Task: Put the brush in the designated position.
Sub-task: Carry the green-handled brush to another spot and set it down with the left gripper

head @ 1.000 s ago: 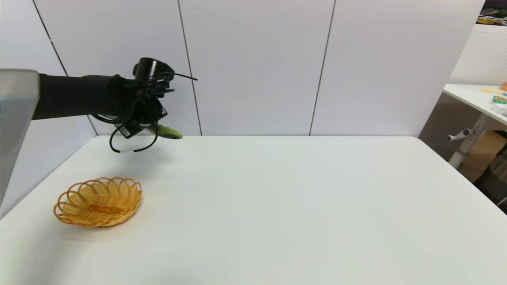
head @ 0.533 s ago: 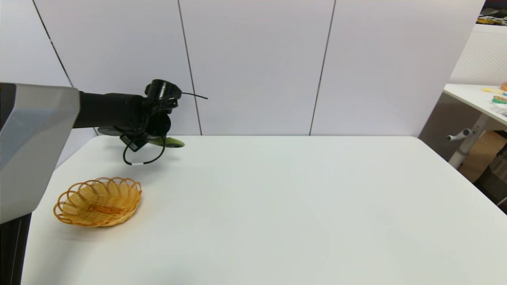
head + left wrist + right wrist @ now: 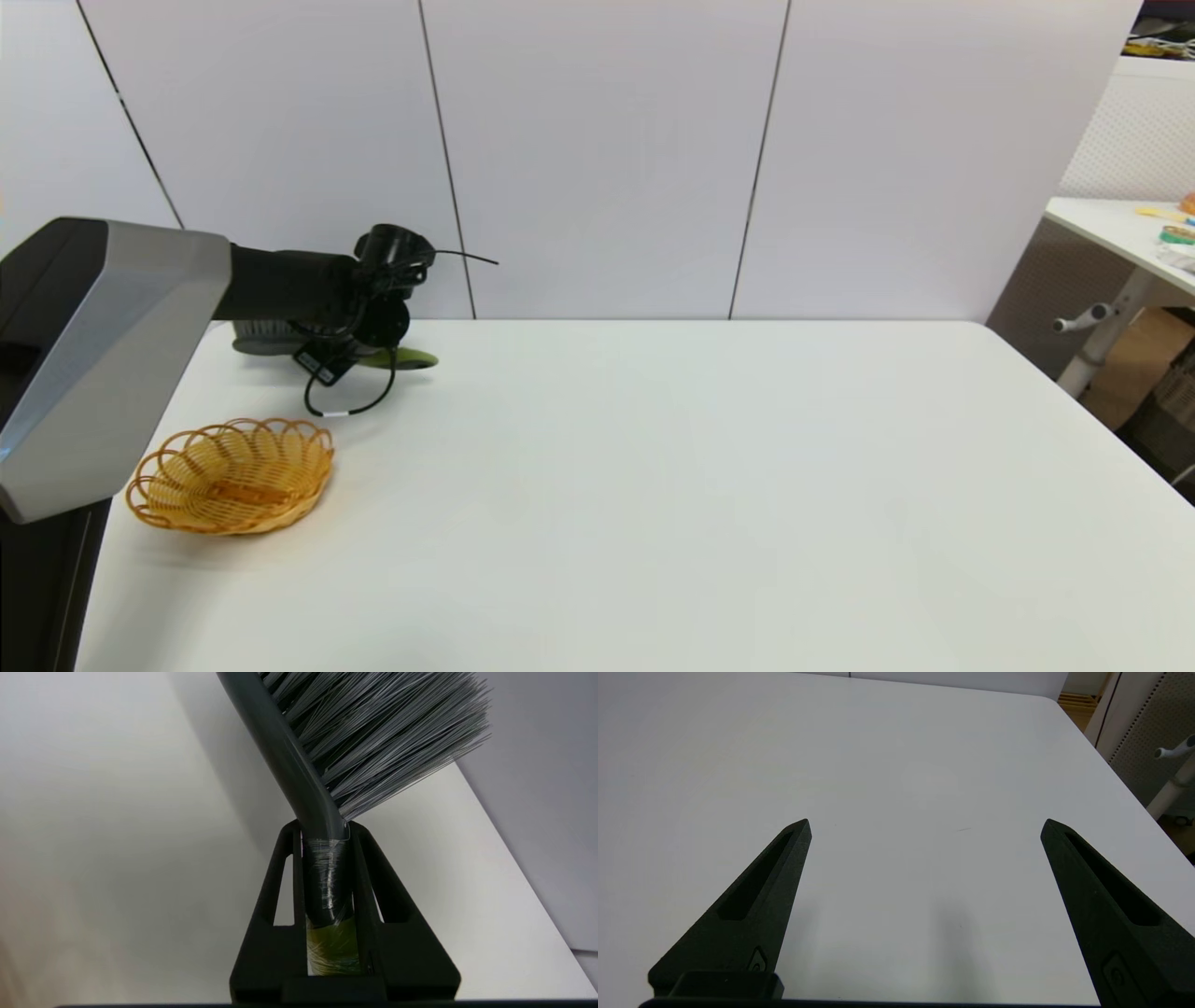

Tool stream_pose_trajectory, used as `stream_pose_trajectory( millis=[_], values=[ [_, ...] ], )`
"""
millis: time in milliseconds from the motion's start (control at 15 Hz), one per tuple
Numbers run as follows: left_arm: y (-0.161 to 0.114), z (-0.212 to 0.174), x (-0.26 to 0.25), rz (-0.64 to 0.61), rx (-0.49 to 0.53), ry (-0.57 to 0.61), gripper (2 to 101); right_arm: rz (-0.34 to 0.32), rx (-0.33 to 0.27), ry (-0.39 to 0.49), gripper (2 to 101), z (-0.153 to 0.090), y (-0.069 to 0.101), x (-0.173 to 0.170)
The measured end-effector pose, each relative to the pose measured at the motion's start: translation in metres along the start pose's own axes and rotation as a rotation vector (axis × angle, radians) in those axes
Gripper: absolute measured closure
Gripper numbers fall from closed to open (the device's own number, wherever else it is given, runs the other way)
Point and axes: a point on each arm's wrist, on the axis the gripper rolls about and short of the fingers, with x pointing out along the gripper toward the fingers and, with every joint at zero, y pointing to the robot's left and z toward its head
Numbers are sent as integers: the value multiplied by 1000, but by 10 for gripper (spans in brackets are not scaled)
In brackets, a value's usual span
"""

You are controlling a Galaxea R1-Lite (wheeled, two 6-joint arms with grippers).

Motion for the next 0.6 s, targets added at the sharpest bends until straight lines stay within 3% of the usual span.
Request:
stream_pose_trajectory(
  millis=[600],
  values=[
    [3,-11,6,38,16,20,843,0,0,0,50,0,0,0]
  ],
)
